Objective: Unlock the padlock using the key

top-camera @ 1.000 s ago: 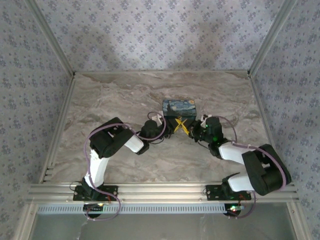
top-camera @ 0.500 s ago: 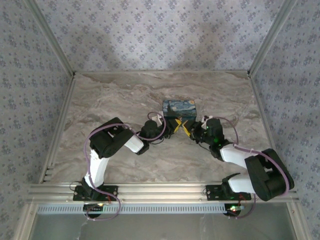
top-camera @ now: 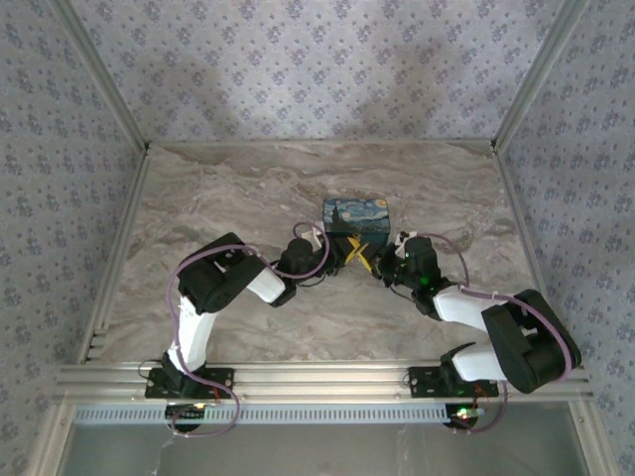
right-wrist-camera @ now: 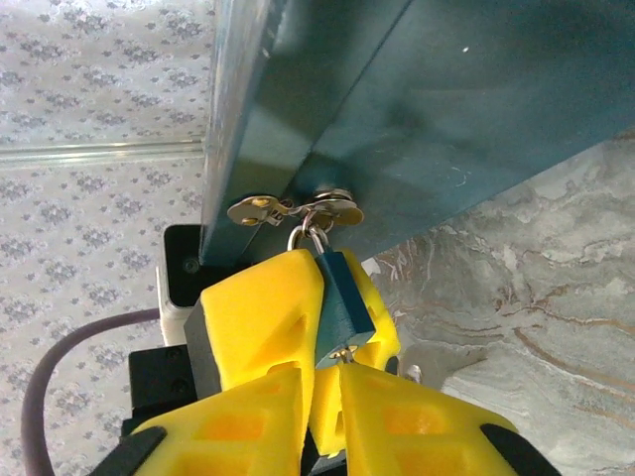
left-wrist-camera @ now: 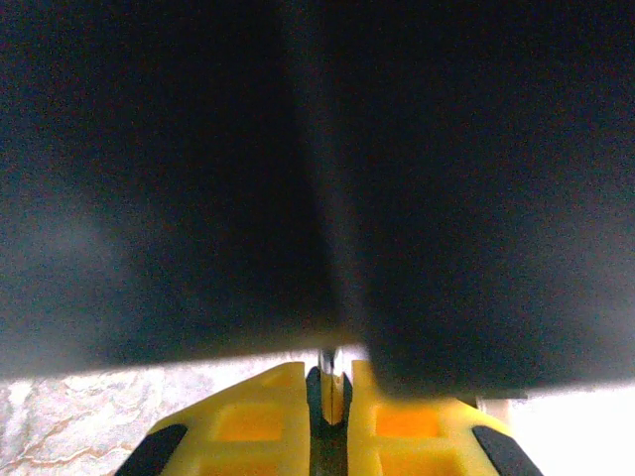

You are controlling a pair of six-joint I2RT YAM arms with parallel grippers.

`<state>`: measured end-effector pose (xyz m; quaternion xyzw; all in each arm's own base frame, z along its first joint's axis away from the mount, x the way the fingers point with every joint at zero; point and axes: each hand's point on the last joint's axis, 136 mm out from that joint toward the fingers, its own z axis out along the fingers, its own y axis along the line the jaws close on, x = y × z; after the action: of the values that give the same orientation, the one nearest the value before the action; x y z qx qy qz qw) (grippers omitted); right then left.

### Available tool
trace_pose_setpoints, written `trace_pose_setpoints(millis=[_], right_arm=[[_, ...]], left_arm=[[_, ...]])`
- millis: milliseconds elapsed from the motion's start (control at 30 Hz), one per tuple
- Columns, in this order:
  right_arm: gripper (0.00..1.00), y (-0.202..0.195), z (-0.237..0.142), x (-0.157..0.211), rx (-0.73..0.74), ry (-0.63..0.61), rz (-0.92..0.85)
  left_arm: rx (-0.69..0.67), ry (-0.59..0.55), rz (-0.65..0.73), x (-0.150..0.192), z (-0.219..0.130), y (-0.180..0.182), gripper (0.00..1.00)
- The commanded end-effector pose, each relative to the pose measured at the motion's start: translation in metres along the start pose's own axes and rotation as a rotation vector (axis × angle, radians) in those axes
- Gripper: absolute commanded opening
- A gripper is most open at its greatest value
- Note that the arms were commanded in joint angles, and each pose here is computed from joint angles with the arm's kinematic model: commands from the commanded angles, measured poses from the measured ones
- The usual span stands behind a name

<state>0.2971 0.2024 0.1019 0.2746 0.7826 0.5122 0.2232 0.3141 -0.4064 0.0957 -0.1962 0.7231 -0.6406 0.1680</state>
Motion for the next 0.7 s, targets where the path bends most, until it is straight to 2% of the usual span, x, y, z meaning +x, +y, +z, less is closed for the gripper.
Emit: trace_pose_setpoints(millis=[0, 300, 500, 667], right_arm=[[0.29, -0.009, -0.001, 0.000, 0.023, -0.016, 0.001], [0.27, -0.013, -0.015, -0.001, 0.049, -0.044, -0.026], [0.29, -0.012, -0.010, 0.001, 0.046, -0.031, -0.033], [0.23, -0.002, -0.002, 0.001, 0.017, -0.022, -0.040]], left_arm=[[0.093, 0.028, 0.034, 0.007, 0.000, -0.029, 0.00], [0.090, 0.027, 0.034, 0.007, 0.000, -0.028, 0.00], [0.096, 0.029, 0.034, 0.007, 0.000, -0.031, 0.00], [0.096, 0.033, 0.034, 0.009, 0.001, -0.033, 0.00]])
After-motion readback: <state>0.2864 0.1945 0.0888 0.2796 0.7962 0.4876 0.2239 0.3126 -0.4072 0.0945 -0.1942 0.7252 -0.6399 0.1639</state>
